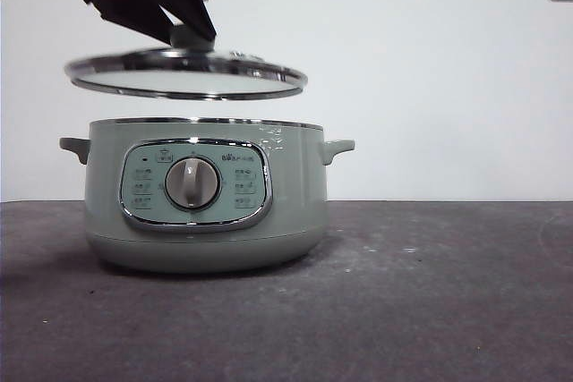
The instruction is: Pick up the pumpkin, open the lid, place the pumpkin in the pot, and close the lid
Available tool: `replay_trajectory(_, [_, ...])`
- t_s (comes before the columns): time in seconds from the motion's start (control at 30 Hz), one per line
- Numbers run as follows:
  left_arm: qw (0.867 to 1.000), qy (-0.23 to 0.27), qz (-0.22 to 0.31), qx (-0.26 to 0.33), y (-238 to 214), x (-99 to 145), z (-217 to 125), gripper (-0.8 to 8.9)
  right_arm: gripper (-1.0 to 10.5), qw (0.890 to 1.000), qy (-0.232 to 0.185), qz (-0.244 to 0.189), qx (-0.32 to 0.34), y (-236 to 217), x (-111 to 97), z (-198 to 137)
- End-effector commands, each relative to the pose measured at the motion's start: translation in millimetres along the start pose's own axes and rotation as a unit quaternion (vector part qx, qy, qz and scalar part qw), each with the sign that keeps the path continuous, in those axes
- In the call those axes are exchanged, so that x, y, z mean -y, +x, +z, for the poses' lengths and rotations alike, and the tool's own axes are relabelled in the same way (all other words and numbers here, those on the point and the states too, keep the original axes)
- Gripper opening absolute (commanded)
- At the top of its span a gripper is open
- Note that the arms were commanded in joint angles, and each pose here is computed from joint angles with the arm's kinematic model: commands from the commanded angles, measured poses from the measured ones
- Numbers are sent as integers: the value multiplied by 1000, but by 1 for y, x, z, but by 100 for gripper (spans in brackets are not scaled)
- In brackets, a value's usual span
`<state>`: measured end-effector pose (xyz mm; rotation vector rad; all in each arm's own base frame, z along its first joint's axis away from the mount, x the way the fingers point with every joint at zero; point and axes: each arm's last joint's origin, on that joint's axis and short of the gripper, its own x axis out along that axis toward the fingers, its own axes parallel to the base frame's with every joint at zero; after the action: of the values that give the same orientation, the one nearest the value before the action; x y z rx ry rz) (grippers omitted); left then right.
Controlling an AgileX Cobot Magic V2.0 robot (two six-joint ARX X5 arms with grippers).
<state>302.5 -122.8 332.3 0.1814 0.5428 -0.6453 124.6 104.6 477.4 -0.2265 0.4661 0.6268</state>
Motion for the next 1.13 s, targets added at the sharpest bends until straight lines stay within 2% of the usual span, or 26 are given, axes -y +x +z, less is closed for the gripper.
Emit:
replay_trajectory(0.03, [1000,14,-4,25,3,0,6,-9,626,1000,6,0,-1,0,0,0])
replay_trajectory(0.53, [1000,12,-14,2,30,1,-2,-8,626,1000,6,0,-3,0,0,-1])
replay_trajectory(1.13, [1000,13,-5,-2,31,3,-3,-9,625,1000,6,0,-4,0,0,-1])
